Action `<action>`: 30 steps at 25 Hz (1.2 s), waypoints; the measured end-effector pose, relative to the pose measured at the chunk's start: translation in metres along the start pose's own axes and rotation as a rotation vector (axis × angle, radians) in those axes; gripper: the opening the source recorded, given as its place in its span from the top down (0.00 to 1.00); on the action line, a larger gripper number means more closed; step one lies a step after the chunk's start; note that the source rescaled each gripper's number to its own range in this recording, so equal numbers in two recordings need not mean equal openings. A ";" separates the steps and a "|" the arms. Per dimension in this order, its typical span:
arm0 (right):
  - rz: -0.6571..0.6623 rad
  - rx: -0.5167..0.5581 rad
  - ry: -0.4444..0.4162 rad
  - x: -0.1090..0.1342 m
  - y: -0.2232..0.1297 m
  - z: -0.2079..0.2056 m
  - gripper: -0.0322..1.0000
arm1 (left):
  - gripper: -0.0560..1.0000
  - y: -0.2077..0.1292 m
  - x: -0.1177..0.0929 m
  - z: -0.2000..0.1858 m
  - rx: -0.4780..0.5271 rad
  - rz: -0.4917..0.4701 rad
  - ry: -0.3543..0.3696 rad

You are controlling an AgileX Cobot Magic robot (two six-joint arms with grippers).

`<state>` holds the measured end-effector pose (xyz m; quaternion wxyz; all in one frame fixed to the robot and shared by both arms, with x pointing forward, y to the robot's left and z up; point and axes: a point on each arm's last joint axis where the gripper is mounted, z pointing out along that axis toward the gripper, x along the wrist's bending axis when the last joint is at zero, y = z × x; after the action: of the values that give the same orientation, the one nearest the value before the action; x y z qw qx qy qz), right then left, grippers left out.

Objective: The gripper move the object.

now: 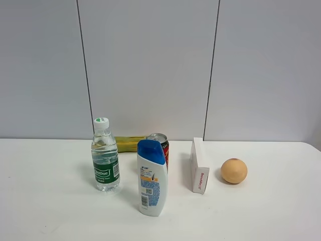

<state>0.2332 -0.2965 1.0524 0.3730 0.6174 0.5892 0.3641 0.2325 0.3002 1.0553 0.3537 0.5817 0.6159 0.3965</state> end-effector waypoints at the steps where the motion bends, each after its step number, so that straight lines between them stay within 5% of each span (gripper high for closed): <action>1: 0.000 0.000 0.000 0.000 0.000 0.000 0.25 | 0.00 0.000 0.000 0.000 0.000 0.000 0.000; 30: 0.001 0.000 0.000 0.000 0.000 0.000 0.25 | 0.00 0.000 0.000 0.000 0.000 0.000 0.000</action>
<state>0.2332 -0.2965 1.0524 0.3729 0.6176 0.5889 0.3642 0.2325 0.3002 1.0553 0.3537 0.5817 0.6159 0.3965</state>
